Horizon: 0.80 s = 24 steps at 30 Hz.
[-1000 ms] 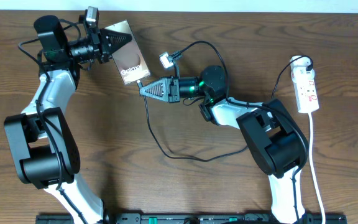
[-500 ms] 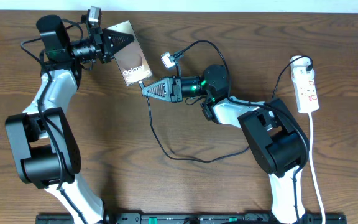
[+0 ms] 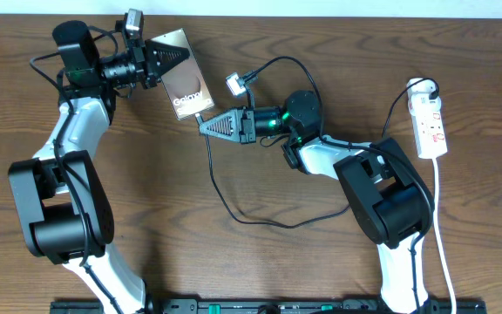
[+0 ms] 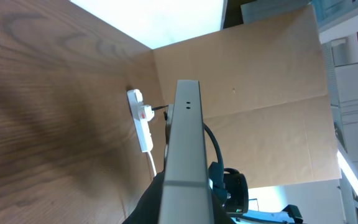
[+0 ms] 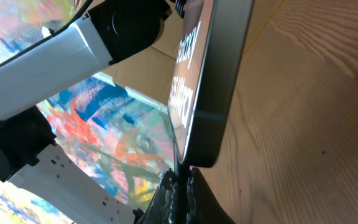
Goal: Plug charger to phone and switch on socket
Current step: 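Push the plug into the phone's bottom port with the right gripper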
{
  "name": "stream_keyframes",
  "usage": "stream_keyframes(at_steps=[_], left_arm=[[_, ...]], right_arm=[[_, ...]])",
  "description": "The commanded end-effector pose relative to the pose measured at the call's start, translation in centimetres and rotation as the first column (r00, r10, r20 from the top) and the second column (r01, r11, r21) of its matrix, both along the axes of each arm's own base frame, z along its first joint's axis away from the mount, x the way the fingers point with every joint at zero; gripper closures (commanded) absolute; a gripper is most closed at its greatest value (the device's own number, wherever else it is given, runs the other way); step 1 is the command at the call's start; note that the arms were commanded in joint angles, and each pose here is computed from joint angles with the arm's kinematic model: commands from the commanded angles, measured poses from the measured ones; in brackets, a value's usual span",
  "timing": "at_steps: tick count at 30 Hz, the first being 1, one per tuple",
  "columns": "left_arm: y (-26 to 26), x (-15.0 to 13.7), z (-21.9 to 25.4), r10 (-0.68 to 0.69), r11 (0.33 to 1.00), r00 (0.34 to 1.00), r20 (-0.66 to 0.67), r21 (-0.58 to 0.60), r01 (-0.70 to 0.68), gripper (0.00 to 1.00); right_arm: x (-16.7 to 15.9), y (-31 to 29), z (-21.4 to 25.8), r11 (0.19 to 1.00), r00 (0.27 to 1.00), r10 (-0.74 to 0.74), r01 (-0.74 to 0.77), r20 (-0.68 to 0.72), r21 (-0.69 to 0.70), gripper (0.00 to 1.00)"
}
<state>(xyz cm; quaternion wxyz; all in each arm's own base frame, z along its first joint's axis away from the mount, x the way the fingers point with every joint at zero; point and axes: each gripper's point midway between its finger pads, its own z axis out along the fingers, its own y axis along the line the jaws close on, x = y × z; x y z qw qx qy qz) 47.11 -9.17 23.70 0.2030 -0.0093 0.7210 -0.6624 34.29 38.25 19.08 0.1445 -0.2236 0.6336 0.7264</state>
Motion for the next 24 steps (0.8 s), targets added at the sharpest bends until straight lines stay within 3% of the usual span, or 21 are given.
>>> stream_keyframes(at_steps=[1, 10, 17, 24], left_arm=[[-1.87, -1.69, 0.66, -0.121, 0.992, 0.993, 0.017, -0.021, 0.121, 0.93], [-1.87, -1.69, 0.65, -0.121, 0.992, 0.993, 0.015, -0.022, 0.121, 0.93], [-1.85, -1.69, 0.65, -0.121, 0.993, 0.991, 0.055, -0.009, 0.122, 0.93], [-2.08, -1.75, 0.62, -0.126, 0.992, 0.991, 0.051, -0.010, 0.127, 0.93]], right_arm=[[3.98, -0.73, 1.11, 0.979, 0.981, -0.196, 0.196, -0.012, 0.047, 0.99], [4.60, -0.81, 1.24, 0.973, 0.973, -0.224, 0.227, -0.061, 0.047, 0.99], [4.79, -0.84, 1.31, 0.974, 0.958, -0.213, 0.223, -0.192, 0.034, 0.99], [4.92, -0.85, 1.33, 0.972, 0.957, -0.221, 0.231, -0.186, 0.036, 0.99]])
